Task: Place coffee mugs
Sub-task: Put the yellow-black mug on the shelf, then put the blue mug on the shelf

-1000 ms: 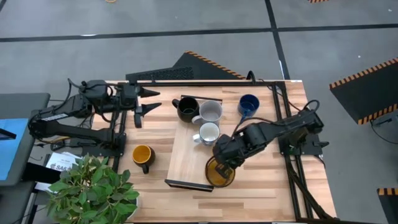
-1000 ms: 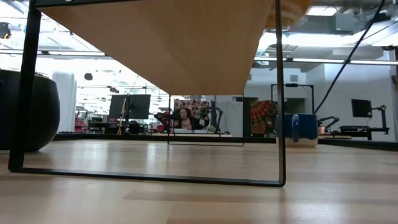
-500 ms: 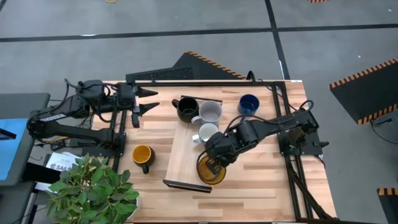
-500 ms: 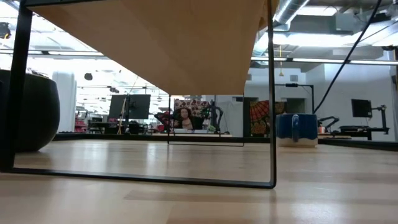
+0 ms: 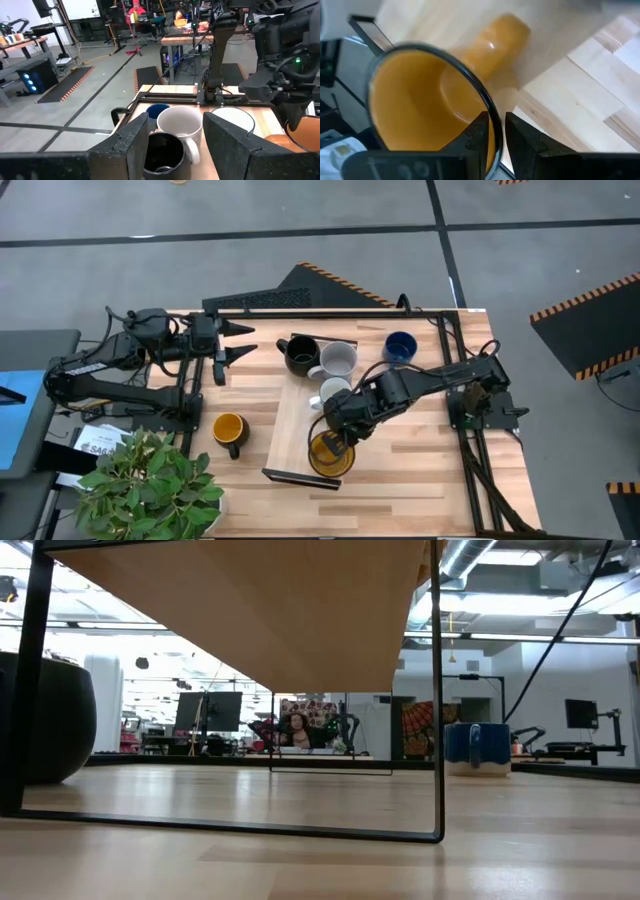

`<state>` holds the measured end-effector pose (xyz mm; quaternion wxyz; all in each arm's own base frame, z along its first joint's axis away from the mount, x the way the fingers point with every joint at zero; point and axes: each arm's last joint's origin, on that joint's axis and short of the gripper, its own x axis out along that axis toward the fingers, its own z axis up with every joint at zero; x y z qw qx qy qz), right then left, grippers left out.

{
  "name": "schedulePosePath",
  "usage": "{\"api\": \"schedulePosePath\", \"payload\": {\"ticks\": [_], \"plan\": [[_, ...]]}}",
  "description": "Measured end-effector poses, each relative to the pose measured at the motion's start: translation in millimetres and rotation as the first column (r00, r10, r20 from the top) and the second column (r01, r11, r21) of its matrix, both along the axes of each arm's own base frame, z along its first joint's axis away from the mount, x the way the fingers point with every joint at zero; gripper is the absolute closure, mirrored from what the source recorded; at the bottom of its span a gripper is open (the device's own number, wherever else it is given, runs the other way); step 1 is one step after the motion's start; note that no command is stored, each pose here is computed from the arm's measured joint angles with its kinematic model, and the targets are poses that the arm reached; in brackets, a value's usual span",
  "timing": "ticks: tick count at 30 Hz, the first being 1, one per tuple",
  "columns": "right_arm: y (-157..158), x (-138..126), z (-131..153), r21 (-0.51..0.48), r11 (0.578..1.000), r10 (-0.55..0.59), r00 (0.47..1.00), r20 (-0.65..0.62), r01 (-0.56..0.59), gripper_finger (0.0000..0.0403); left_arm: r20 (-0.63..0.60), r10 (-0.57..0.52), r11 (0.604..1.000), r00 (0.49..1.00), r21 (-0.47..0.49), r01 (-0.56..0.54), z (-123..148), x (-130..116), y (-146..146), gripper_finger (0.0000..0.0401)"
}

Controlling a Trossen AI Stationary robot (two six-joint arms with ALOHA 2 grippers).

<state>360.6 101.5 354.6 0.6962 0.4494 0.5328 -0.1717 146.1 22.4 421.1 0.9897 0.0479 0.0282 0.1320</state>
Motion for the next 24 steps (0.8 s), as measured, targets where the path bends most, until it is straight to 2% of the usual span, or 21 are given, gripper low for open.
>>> {"api": "schedulePosePath", "payload": {"ticks": [11, 18, 22, 24], "plan": [[-3.7, -2.3, 2.1, 0.026, 0.999, 0.045, 0.999, -0.008, -0.045, 0.0230, -0.007, 0.000, 1.000, 1.000, 0.000, 0.000, -0.7, 0.0, 0.0, 0.0227], [-11.2, -11.3, 16.3, 0.024, 0.997, 0.067, 0.997, 0.042, -0.068, 0.0208, -0.007, 0.002, 1.000, 1.000, 0.000, -0.002, -0.7, 0.0, 0.1, 0.0227], [-17.7, -35.4, 34.5, 0.000, 0.994, 0.105, 0.994, 0.041, -0.105, 0.0208, -0.008, 0.002, 1.000, 1.000, -0.001, -0.002, -0.8, -0.1, 0.1, 0.0227], [-19.8, -54.1, 42.4, -0.052, 0.993, 0.104, 0.995, 0.000, -0.104, 0.0211, -0.016, 0.003, 1.000, 1.000, -0.004, -0.003, -1.6, -0.1, 0.1, 0.0227]]}}
